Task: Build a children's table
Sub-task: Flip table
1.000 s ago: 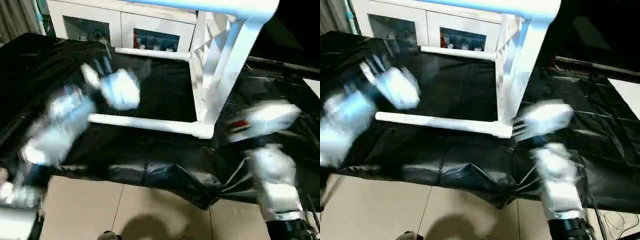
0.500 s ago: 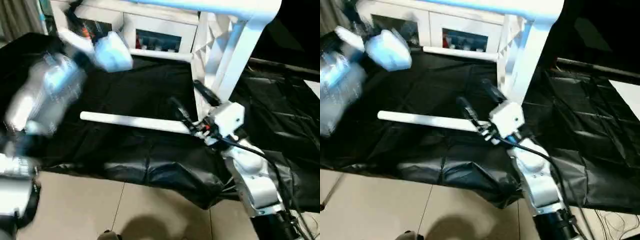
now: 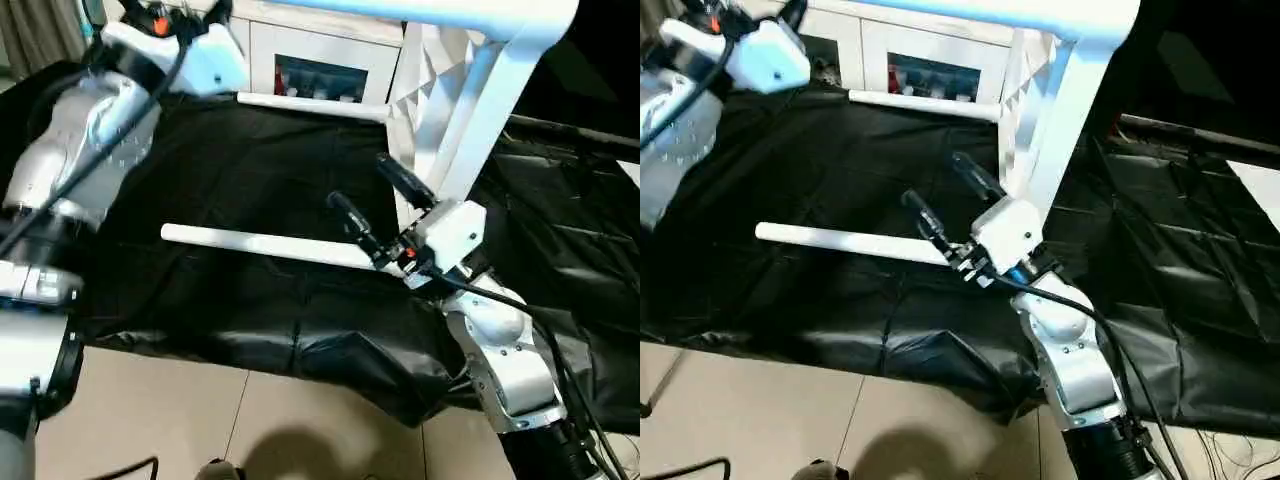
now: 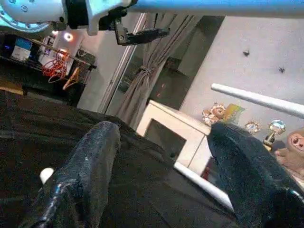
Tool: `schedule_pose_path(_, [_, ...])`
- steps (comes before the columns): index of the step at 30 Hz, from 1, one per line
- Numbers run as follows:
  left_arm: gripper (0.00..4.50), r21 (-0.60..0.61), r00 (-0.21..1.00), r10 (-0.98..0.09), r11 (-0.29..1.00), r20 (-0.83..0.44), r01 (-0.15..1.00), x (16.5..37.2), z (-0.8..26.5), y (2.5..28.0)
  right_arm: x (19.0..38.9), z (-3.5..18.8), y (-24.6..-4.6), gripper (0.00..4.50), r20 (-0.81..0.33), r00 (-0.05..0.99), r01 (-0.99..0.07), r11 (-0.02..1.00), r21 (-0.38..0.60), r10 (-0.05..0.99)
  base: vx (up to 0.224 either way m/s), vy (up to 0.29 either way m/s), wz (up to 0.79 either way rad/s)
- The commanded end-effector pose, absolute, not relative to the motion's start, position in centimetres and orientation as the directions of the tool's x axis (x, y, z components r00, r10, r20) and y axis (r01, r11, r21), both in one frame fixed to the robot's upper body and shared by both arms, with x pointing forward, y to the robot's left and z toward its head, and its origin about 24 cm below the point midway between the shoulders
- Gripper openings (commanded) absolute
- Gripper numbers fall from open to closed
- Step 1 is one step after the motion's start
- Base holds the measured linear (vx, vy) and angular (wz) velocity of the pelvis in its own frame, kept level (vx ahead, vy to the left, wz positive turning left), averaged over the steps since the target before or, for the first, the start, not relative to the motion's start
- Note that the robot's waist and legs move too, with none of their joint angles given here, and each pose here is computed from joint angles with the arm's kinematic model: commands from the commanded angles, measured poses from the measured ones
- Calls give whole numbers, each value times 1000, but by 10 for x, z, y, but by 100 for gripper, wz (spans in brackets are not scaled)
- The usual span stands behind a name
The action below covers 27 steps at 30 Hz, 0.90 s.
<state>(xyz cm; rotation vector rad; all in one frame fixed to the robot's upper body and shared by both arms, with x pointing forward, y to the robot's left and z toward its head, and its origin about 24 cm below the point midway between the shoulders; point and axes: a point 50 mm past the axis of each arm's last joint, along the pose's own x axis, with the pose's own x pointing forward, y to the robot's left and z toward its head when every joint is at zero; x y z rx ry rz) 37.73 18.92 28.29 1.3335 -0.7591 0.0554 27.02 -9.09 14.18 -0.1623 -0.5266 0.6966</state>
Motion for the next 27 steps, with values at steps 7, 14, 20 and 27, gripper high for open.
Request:
schedule_pose_path(7, [382, 855, 749, -414, 287, 517, -431, 382, 291, 183, 267, 149, -91, 330, 434, 622, -578, 756, -307, 652, 0, 0, 0])
schedule_pose_path(14, [321, 869, 752, -436, 290, 494, -402, 384, 288, 182, 266, 151, -91, 330, 449, 609, -604, 750, -271, 653, 0, 0, 0])
schedule_pose_path(20, [272, 902, 785, -447, 271, 428, -337, 388, 284, 183, 266, 151, -90, 330, 449, 608, -608, 748, -266, 655, 0, 0, 0])
schedule_pose_path(27, [226, 929, 821, -444, 254, 359, -268, 393, 281, 185, 265, 149, -88, 330, 445, 608, -612, 745, -265, 657, 0, 0, 0])
